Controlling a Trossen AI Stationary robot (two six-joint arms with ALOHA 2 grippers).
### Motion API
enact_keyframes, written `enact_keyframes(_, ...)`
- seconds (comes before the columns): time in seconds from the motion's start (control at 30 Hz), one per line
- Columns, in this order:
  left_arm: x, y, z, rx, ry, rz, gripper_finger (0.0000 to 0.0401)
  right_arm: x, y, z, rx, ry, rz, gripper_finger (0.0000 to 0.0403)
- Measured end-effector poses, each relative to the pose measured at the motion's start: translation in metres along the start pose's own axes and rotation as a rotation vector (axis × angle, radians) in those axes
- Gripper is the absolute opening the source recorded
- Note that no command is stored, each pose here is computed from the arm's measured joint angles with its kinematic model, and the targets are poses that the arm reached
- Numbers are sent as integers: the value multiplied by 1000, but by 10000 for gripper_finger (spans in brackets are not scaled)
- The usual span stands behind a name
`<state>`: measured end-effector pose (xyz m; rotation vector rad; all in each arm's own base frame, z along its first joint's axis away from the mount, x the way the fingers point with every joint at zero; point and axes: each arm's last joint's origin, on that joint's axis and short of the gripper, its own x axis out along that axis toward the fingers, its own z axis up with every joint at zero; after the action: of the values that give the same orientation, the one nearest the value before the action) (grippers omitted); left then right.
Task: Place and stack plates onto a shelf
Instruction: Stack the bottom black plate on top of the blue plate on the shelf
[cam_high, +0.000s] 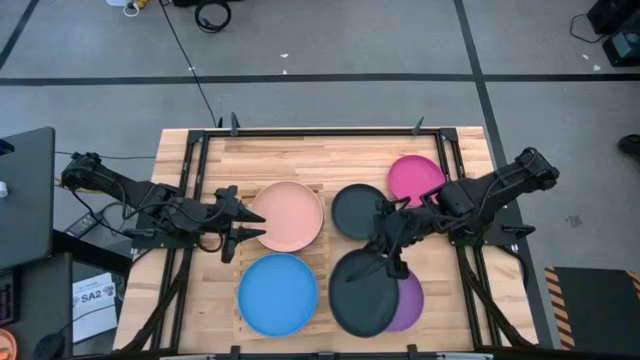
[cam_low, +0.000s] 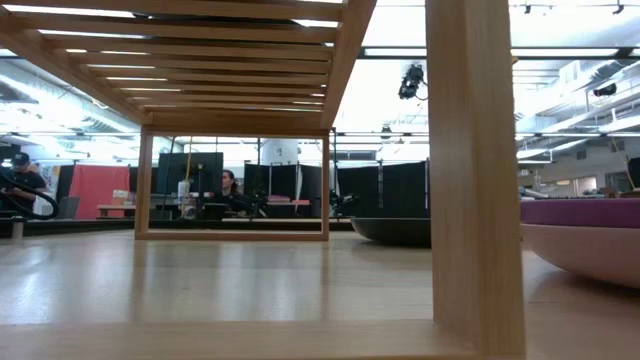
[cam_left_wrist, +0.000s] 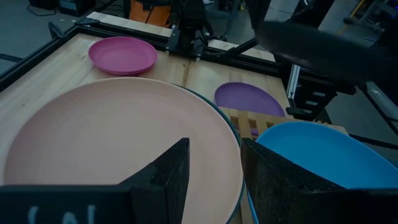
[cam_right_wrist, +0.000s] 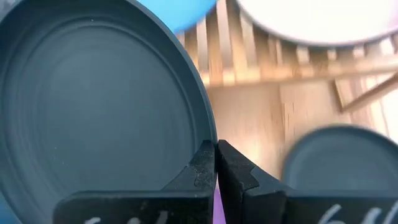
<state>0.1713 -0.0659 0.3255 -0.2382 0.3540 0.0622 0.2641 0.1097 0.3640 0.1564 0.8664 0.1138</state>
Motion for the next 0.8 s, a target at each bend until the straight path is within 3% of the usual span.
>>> enact_keyframes(0.6, 0, 0, 0, 0, 0, 0, 151, -7, -13, 46, 89, -389, 106, 9)
enact_keyframes(0.8, 0, 0, 0, 0, -2, 4, 151, 1, -15, 56, 100, -451, 119, 9)
